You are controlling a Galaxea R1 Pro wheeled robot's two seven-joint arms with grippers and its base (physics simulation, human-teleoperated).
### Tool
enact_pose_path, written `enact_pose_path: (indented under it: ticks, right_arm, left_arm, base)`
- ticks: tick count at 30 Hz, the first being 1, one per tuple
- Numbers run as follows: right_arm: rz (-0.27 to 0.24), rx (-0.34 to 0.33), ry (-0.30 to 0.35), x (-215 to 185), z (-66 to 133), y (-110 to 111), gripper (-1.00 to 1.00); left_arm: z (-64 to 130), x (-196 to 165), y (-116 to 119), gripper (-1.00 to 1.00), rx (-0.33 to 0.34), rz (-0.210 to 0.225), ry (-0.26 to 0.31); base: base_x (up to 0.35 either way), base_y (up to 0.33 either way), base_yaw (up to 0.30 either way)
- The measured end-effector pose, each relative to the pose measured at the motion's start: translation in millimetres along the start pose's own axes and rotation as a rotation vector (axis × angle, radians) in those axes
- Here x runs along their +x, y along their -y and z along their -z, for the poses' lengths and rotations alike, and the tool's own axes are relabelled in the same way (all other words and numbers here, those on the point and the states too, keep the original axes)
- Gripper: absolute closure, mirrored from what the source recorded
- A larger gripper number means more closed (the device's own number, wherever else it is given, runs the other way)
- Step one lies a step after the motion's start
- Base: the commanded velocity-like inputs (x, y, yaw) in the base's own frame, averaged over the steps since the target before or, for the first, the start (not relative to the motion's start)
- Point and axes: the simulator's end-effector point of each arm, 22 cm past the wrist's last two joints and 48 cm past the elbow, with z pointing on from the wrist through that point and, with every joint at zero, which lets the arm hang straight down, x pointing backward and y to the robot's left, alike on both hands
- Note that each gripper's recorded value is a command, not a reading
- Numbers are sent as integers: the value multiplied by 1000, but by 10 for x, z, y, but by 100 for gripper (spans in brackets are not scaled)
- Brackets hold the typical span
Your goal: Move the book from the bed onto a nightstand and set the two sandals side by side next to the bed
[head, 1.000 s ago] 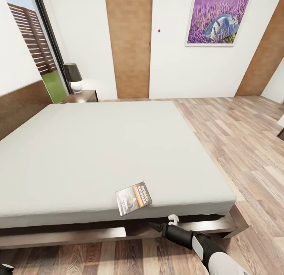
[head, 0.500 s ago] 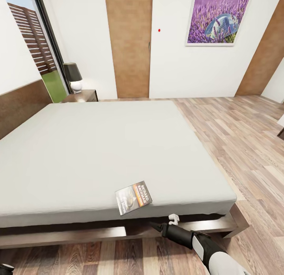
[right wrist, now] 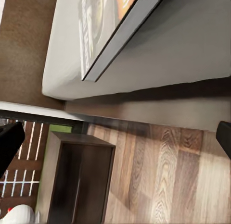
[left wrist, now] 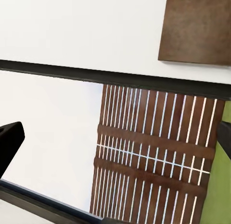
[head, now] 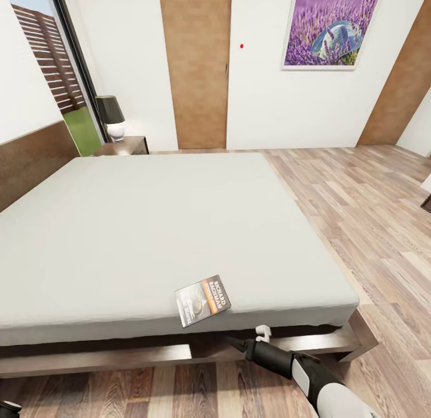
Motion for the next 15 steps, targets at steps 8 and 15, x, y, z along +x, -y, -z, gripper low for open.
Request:
enact_pose_path:
  ticks: [8, 15]
  right_arm:
    - [-40, -53, 52, -86, -14, -120, -100]
    - [-114, -73, 176, -320, 46, -126, -100]
  left_arm:
    - [1, -2, -5, -100, -2, 1, 0]
    - [3, 1, -11, -100, -5, 0, 1]
  base:
    - [0, 0, 0]
    - [0, 0, 0]
